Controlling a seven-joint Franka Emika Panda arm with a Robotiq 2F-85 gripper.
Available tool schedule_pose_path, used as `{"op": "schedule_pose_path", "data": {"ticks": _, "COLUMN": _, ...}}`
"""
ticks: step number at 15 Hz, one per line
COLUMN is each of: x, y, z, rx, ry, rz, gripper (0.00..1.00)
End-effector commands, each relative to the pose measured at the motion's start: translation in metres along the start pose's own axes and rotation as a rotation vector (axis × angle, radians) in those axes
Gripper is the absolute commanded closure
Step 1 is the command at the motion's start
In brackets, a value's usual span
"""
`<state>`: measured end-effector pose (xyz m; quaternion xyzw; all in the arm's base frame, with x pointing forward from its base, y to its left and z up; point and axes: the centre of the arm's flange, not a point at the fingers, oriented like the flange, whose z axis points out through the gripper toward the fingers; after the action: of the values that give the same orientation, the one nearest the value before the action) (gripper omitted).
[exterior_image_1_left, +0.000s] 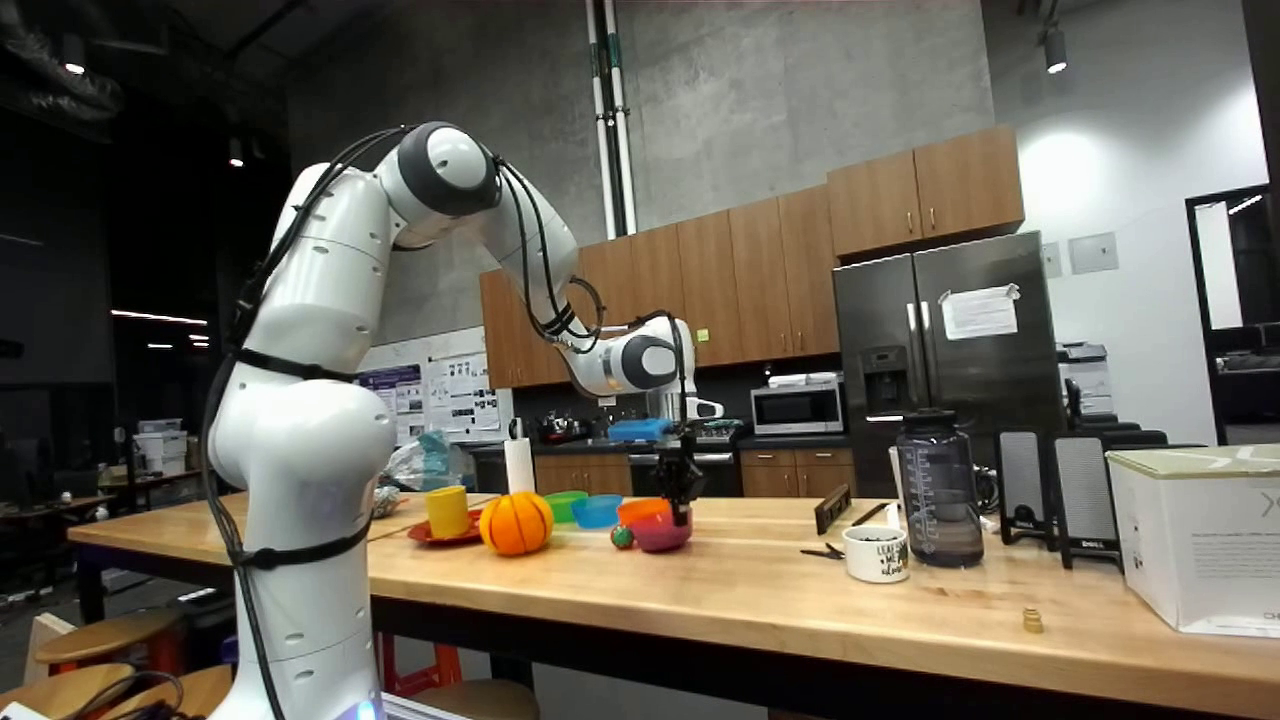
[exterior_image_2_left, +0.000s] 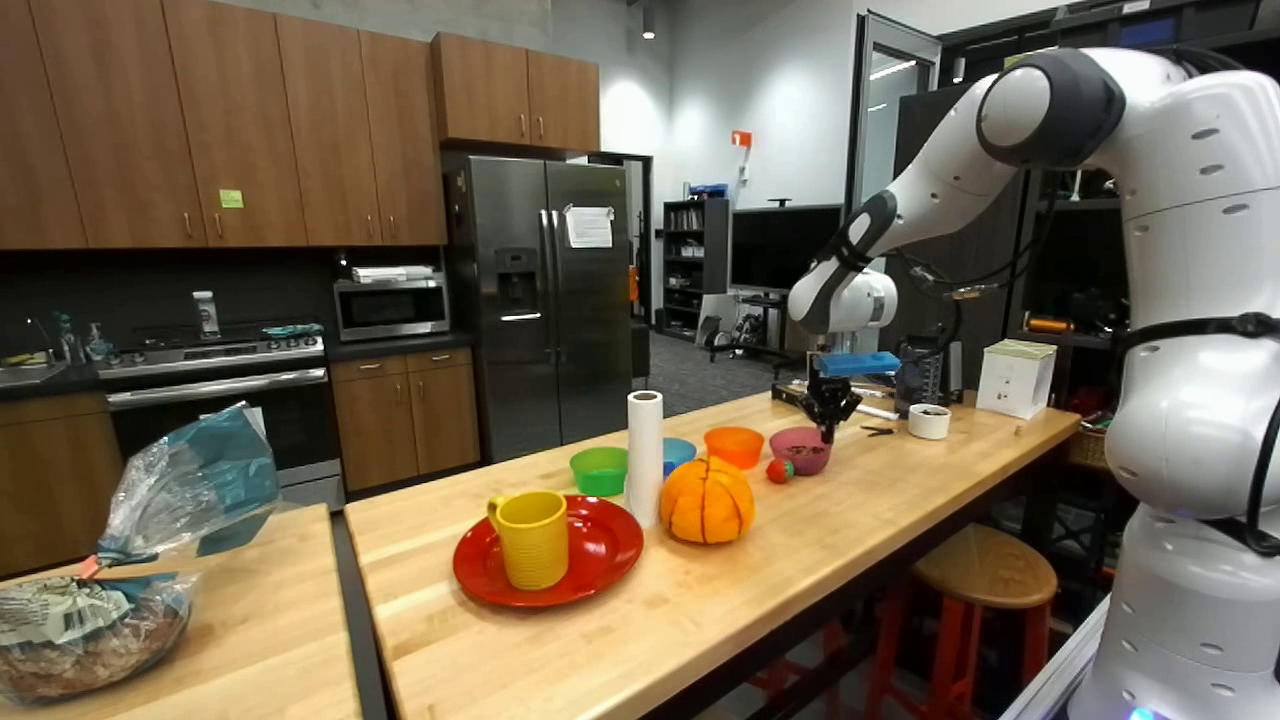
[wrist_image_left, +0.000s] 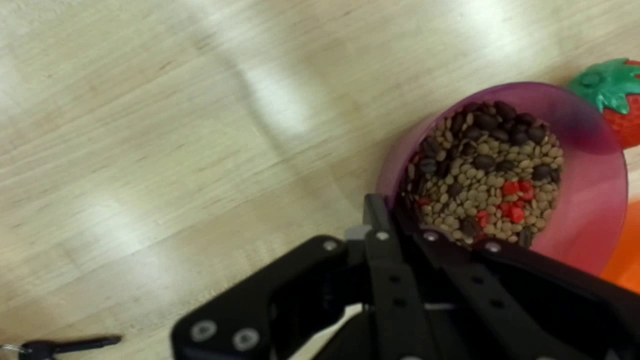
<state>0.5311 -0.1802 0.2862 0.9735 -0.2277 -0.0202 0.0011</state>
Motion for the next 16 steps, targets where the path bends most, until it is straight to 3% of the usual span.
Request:
{"op": "schedule_pose_path", "data": {"ticks": 1, "x": 0.009, "y": -0.011, "z": -0.017, "rx": 0.017, "ry": 0.010, "rz": 0.051, "gripper": 0.99}}
{"op": "schedule_pose_path", "data": {"ticks": 16, "x": 0.041, "y": -0.052, "z": -0.072, "rx": 0.042, "ry": 0.180, "rz": 0.066, "gripper": 0.99}}
